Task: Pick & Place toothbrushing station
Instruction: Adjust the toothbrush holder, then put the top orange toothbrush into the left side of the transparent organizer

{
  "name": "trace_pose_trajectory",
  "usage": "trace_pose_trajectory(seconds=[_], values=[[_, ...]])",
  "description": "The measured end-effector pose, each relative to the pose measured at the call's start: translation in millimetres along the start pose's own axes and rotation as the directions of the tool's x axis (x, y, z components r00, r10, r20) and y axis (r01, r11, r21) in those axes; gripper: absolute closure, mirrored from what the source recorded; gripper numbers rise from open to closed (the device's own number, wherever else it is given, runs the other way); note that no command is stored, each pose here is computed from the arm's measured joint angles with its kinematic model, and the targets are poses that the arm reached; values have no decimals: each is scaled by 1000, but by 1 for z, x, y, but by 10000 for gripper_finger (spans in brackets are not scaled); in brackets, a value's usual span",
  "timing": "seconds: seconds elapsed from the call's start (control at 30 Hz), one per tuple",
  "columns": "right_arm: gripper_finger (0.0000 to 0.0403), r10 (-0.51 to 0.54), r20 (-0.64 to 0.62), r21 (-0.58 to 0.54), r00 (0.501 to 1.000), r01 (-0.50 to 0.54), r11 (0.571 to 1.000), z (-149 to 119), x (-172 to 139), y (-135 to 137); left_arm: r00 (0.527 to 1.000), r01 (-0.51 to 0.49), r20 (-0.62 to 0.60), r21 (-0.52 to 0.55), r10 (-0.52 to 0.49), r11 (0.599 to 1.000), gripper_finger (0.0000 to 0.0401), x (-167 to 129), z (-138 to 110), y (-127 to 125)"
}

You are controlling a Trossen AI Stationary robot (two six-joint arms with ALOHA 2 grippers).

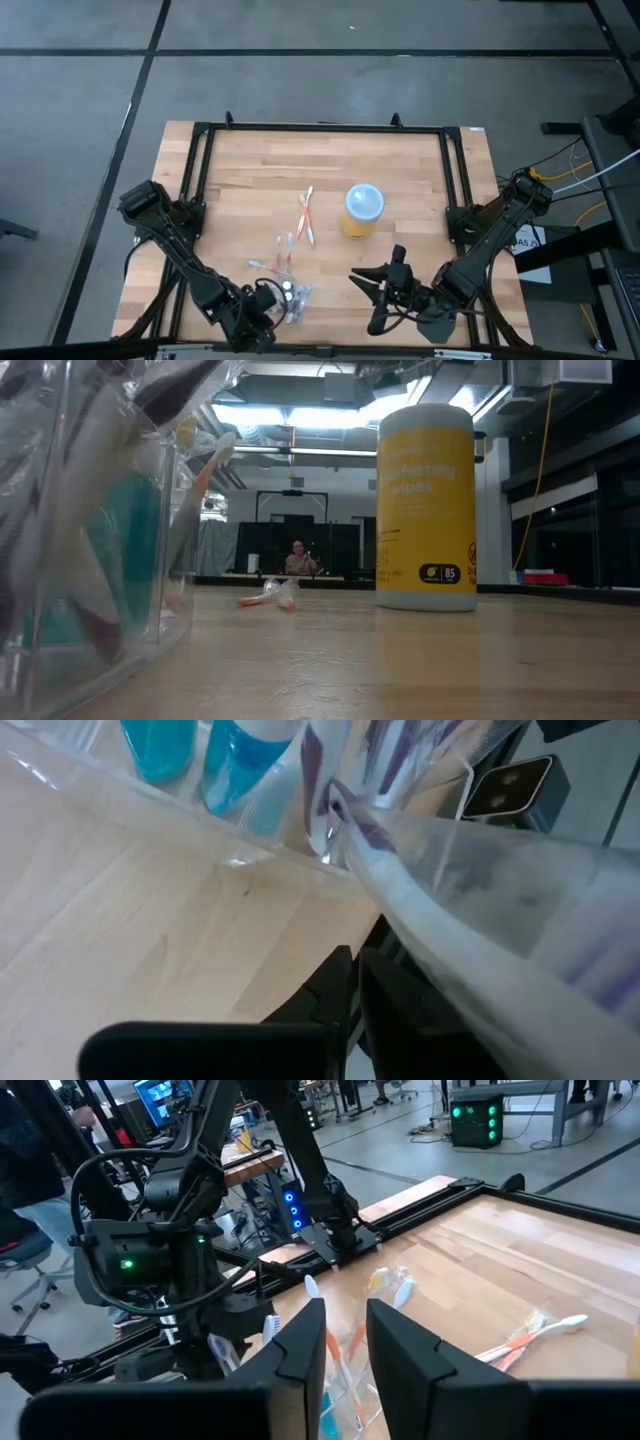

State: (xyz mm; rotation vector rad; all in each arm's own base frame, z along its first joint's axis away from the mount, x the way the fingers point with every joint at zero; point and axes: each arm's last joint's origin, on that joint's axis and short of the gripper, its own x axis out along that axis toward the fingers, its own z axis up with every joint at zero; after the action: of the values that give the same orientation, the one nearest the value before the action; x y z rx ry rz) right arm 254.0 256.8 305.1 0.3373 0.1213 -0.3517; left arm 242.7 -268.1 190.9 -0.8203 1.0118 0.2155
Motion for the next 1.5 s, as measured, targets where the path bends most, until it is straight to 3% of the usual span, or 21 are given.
trace_pose_trajectory(seconds=[0.23,0.4,0.67,0.87,0.97,1.13,1.2,1.3,1.4,1.5], values=[[324,-3,3,0,1000,3,1000,0,0,0,998,17,-67,25,-15,1000,382,-3,-1,-1],[324,-2,1,-4,1000,2,1000,0,0,0,991,65,-118,81,-55,995,379,-21,-4,-5],[324,0,0,-4,1000,0,1000,0,0,0,999,39,27,104,-42,994,375,-66,7,2],[324,-3,3,-3,1000,3,1000,0,0,0,998,40,33,125,-44,991,372,-76,10,3],[324,-3,5,5,1000,3,1000,1,0,0,997,76,0,160,-77,984,374,-83,10,2],[324,-1,7,11,1000,1,1000,1,0,0,972,234,-35,243,-233,941,372,-110,8,-6],[324,-1,8,6,1000,1,1000,1,0,0,961,266,8,234,-276,935,373,-122,15,-7],[324,-4,10,-15,1000,4,1000,2,0,0,932,275,175,226,-317,935,375,-139,32,-6],[324,-17,34,-11,999,18,1000,13,-3,-3,841,270,417,229,-345,935,373,-161,56,-6],[324,-38,70,-21,997,40,999,30,-8,-9,770,218,577,164,-273,962,365,-183,86,9]])
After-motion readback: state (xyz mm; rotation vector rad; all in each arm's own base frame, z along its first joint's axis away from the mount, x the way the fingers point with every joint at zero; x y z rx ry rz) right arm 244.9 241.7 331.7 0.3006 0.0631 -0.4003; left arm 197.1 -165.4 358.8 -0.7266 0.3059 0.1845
